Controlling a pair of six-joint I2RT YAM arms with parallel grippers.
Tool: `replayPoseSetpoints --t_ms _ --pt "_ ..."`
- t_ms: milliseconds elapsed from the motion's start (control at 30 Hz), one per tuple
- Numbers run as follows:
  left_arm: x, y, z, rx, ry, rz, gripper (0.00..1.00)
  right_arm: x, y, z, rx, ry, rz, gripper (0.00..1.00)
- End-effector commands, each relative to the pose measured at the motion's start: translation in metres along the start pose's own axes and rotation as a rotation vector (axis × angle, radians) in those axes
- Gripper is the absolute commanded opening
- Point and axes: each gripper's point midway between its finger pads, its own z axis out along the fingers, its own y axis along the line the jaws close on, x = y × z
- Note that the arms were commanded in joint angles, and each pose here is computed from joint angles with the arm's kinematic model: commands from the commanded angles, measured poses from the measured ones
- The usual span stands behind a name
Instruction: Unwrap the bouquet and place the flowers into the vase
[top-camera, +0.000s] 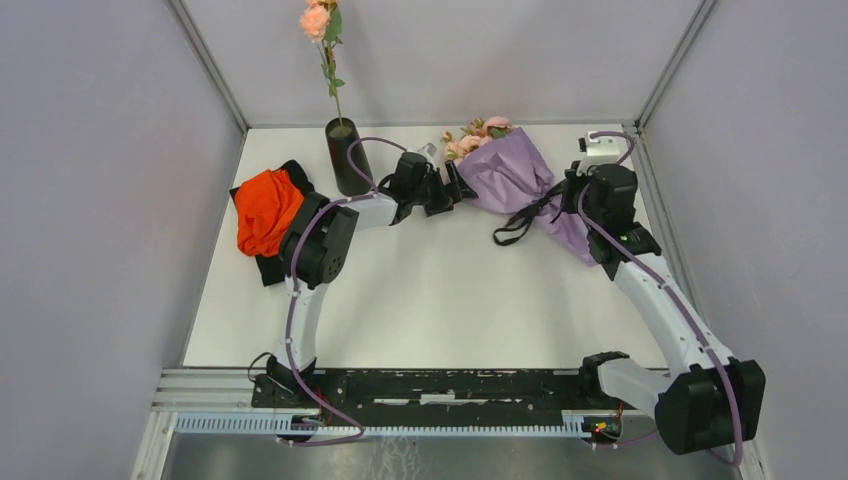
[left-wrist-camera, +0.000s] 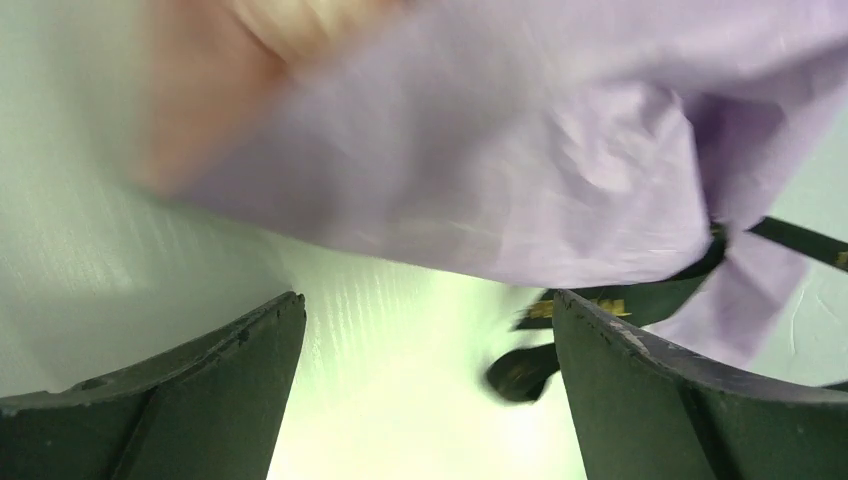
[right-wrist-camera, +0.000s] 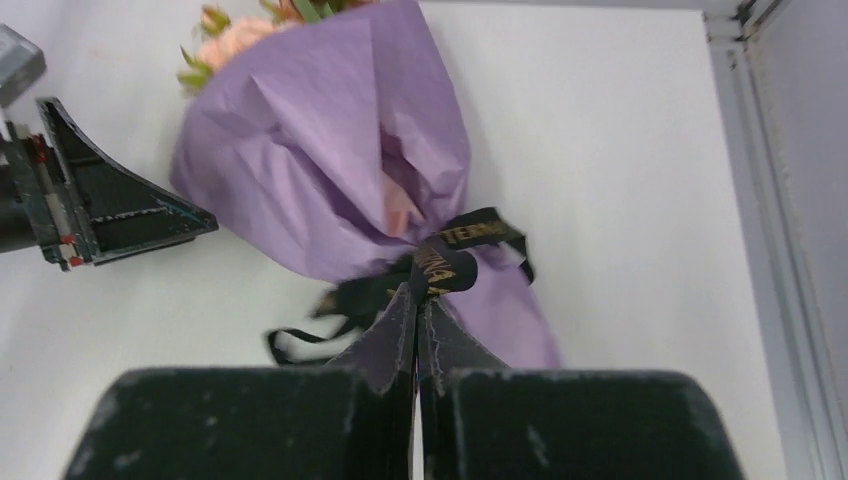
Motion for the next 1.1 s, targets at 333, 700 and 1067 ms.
replayPoseSetpoints --t_ms 333,700,1067 --pt "0.003 -0.029 -0.038 0.036 0.008 -0.042 1.0 0.005 0.012 0.002 -0.079 0.01 -0.009 0.0" --pt "-0.039 -0.12 -0.119 0.179 -0.11 0.066 1.0 0.038 0.058 0.04 -0.292 0.124 0.028 0.0" --pt "0.018 -0.172 -0.052 0.425 0.103 -0.02 1.0 0.023 0.065 0.025 -0.279 0.069 0.018 0.0"
